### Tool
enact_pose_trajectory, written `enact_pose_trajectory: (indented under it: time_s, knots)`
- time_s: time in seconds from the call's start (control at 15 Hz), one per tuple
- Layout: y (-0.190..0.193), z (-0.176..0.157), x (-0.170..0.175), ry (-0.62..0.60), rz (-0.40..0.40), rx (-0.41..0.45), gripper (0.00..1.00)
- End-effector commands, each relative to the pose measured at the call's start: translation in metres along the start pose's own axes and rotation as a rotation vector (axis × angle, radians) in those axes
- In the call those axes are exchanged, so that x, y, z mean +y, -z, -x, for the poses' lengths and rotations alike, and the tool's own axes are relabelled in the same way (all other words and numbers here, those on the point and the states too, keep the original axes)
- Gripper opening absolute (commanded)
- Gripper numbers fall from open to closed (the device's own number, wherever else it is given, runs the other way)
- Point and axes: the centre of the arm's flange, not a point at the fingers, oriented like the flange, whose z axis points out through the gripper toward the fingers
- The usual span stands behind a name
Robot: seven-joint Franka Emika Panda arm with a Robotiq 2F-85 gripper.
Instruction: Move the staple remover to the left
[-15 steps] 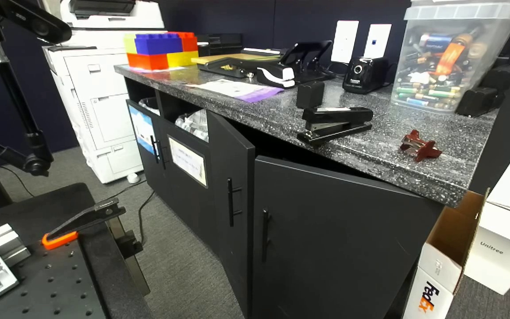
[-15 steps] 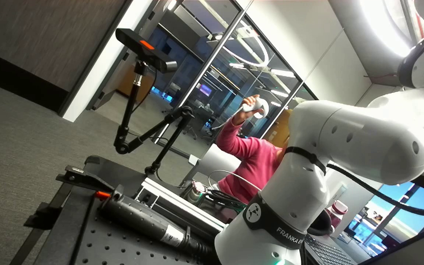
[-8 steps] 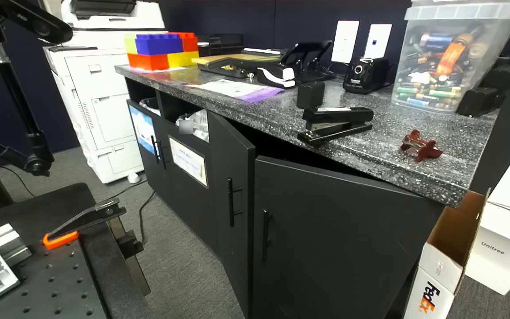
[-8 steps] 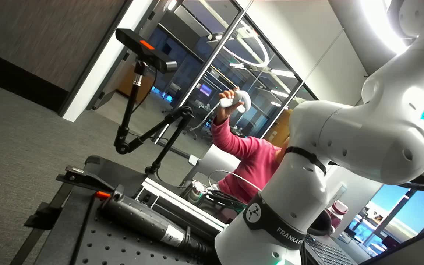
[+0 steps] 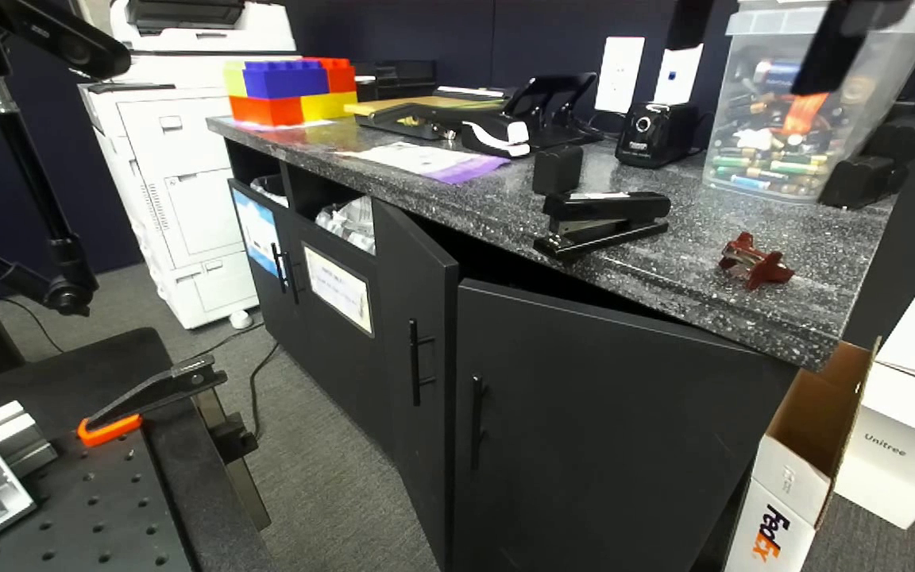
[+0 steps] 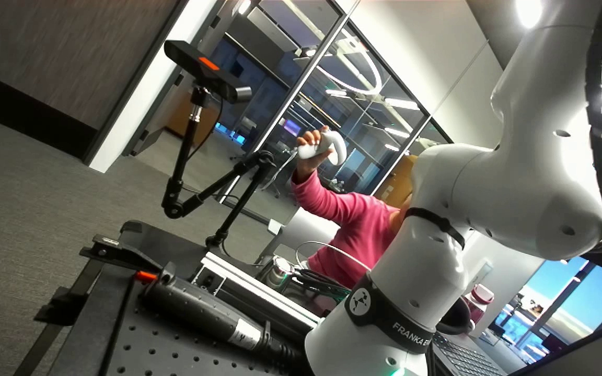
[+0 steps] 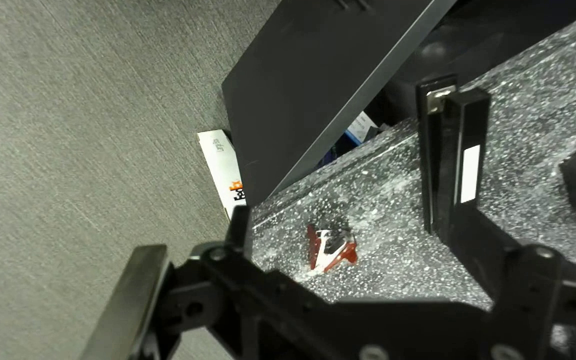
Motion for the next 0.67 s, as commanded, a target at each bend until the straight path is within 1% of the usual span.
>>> enact_pose_trajectory:
  time_s: [0.0, 0.27, 0.4, 0.6]
  knots:
    - [-0.047, -0.081, -0.005, -0.023, 0.016, -0.022, 1.00]
    - [-0.112, -0.130, -0.013, -0.051, 0.046, -0.050, 1.00]
    - [-0.136, -0.150, -0.019, -0.058, 0.048, -0.058, 1.00]
    - [-0.157, -0.174, -0.035, -0.063, 0.046, -0.074, 1.00]
